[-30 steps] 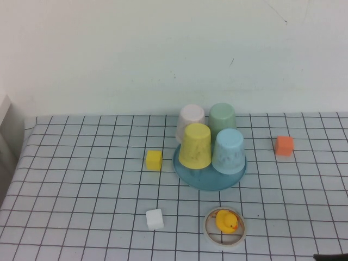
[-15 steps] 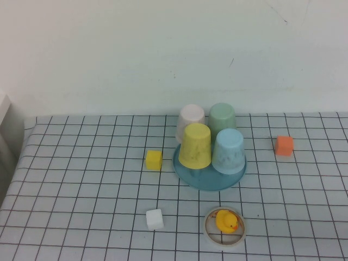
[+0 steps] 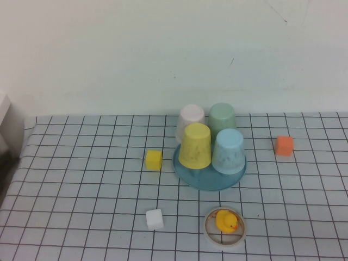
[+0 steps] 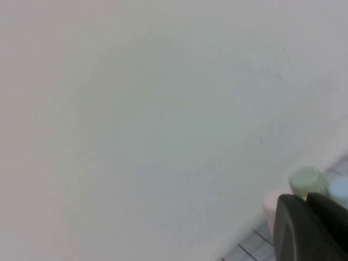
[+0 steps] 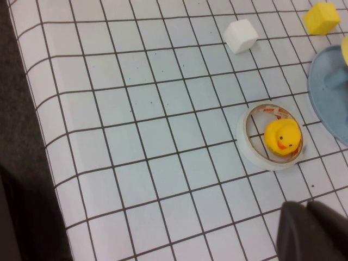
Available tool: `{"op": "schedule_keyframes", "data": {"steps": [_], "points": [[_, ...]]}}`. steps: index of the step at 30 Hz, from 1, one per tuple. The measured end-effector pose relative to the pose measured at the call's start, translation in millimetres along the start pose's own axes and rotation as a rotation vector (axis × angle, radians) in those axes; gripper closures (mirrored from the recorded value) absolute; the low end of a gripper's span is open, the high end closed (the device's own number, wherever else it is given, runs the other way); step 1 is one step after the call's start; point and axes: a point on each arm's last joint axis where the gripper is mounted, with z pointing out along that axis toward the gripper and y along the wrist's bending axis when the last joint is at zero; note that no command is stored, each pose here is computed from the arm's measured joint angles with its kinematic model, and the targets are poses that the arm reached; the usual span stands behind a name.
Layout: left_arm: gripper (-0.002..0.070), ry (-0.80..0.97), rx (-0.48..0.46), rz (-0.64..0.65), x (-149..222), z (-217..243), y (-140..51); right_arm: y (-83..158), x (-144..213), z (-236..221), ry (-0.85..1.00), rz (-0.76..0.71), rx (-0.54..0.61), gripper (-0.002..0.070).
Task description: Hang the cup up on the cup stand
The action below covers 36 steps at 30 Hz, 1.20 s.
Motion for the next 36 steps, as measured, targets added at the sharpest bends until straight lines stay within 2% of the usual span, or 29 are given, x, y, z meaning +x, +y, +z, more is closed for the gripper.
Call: {"op": "schedule_keyframes", "data": {"steps": [9, 13, 20, 27, 36], "points": [[0.0676, 0.144, 0.068, -0.002, 42, 3, -18.9, 0, 0, 0, 0.000, 0.000, 0.000, 0.0678], [0.0676, 0.138, 0.056, 0.001, 46, 4, -19.8, 0, 0, 0, 0.000, 0.000, 0.000, 0.0678], [0.0676, 0.031, -0.099, 0.009, 54, -7, -14.6, 0, 0, 0, 0.000, 0.000, 0.000, 0.0678], [0.0676, 0.074, -0.275, -0.006, 91, -27, -18.8, 0, 0, 0, 0.000, 0.000, 0.000, 0.0678], [0.0676, 0.206, -0.379, -0.256, 138, -43, -34.6, 0, 0, 0, 0.000, -0.001, 0.000, 0.0678]]}}
